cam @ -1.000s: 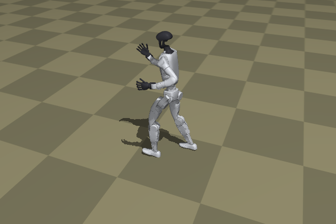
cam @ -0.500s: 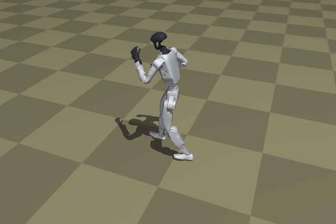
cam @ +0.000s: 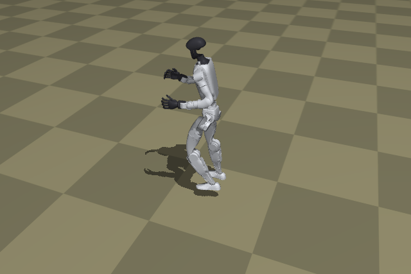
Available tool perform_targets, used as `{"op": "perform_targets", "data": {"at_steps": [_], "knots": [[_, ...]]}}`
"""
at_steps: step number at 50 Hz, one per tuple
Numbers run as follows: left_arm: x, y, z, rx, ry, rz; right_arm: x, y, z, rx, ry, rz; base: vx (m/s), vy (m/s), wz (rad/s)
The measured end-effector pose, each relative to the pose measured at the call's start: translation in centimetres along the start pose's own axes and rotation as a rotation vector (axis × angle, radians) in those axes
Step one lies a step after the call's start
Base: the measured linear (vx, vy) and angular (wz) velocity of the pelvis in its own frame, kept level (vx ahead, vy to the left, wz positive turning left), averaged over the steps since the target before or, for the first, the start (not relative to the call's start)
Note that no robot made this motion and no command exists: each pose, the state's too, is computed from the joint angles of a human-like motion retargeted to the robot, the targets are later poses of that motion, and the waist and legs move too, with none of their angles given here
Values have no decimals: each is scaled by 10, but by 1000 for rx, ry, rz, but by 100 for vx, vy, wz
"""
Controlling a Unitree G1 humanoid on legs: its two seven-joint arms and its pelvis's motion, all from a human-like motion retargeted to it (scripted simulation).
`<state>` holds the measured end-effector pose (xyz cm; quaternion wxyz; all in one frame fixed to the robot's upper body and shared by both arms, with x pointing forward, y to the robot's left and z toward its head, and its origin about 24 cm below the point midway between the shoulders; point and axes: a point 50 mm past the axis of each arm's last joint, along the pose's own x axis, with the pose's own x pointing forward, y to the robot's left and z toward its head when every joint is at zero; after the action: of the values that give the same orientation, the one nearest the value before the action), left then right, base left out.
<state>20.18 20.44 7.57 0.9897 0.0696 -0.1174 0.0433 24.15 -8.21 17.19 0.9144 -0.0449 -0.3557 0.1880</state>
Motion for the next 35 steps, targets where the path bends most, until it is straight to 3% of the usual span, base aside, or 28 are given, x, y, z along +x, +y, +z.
{"op": "perform_targets", "data": {"at_steps": [4, 8, 12, 16, 20, 24, 30, 35], "knots": [[64, -50, 71, -59, -364, -92, -86, -32, -28, 156, 379, -197, -60, 7, 89], [93, -94, 156, -36, -723, -261, -156, -60, -29, 89, 667, -244, -75, 19, 66], [95, -136, 223, 1, -993, -398, -173, -83, -29, 21, 766, -240, -94, 29, 40], [96, -149, 247, 211, -1118, -422, -152, -84, -38, 50, 668, -343, -92, 27, 48], [96, -137, 221, 254, -1029, -436, -106, -64, -45, 161, 476, -472, -75, 20, -21], [77, -111, 150, -43, -687, -505, -45, -37, -34, 326, 242, -472, -71, 11, -61], [30, -42, 39, -4, -154, -445, 42, -7, 26, 290, -142, -143, -85, 2, -55], [-10, 6, 1, 10, 63, -235, 77, 14, 71, 76, -390, 74, -94, 1, -69]]}}
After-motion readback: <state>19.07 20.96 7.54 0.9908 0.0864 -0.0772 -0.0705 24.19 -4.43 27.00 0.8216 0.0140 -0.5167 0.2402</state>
